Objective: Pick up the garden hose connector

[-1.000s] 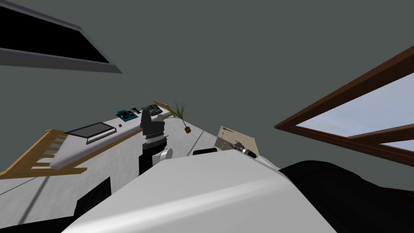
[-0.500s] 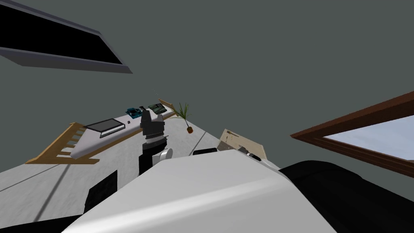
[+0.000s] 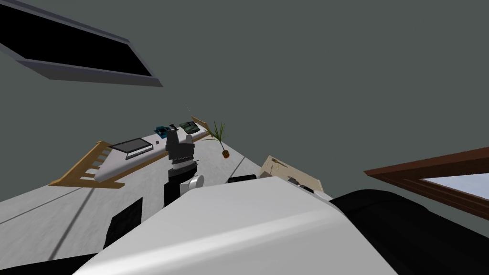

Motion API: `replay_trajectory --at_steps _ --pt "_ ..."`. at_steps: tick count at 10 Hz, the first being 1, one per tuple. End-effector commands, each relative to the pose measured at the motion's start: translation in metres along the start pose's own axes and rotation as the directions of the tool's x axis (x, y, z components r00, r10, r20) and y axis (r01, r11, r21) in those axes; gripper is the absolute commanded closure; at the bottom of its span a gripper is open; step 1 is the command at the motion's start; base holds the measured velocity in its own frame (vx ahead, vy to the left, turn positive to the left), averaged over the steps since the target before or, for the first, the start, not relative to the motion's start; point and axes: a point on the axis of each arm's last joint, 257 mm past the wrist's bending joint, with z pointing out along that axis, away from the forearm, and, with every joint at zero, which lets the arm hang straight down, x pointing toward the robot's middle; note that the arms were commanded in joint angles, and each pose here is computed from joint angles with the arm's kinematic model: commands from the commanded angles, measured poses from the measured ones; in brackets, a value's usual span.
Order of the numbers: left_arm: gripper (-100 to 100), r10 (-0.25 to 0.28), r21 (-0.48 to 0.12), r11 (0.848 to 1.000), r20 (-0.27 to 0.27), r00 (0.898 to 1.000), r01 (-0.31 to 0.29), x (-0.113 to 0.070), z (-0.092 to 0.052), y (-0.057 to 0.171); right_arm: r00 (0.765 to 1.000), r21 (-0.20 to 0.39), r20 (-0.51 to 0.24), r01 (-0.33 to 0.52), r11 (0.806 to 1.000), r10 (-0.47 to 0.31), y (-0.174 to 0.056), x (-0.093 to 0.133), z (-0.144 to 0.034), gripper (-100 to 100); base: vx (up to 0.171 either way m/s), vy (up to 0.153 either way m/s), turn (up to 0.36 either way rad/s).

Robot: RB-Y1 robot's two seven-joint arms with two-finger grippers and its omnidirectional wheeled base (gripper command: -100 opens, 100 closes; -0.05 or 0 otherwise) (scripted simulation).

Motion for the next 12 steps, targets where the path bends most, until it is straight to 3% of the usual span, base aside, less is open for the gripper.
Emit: replay_trajectory --at_steps 1,3,8,12 --pt "0 0.0 0.0 1.0 0.0 1.0 0.0 0.0 0.0 0.0 0.999 0.01 -0.053 0.015 1.0 -0.015 -0.008 0.022 -0.005 -100 0.114 -0.014 0.088" --pt "0 0.0 0.0 1.0 0.0 1.0 0.0 0.0 0.0 0.0 0.98 0.013 -0.173 0.1 0.995 -0.096 -0.028 0.064 -0.02 -100 0.192 0.007 0.185" --pt "0 0.0 0.0 1.0 0.0 1.0 0.0 0.0 0.0 0.0 0.937 0.014 -0.317 0.158 0.987 -0.146 -0.05 0.119 -0.046 -100 0.139 -0.017 0.09" --pt "0 0.0 0.0 1.0 0.0 1.0 0.0 0.0 0.0 0.0 0.843 -0.036 -0.489 0.237 0.971 -0.224 -0.066 0.184 -0.084 -100 0.215 -0.008 0.143"
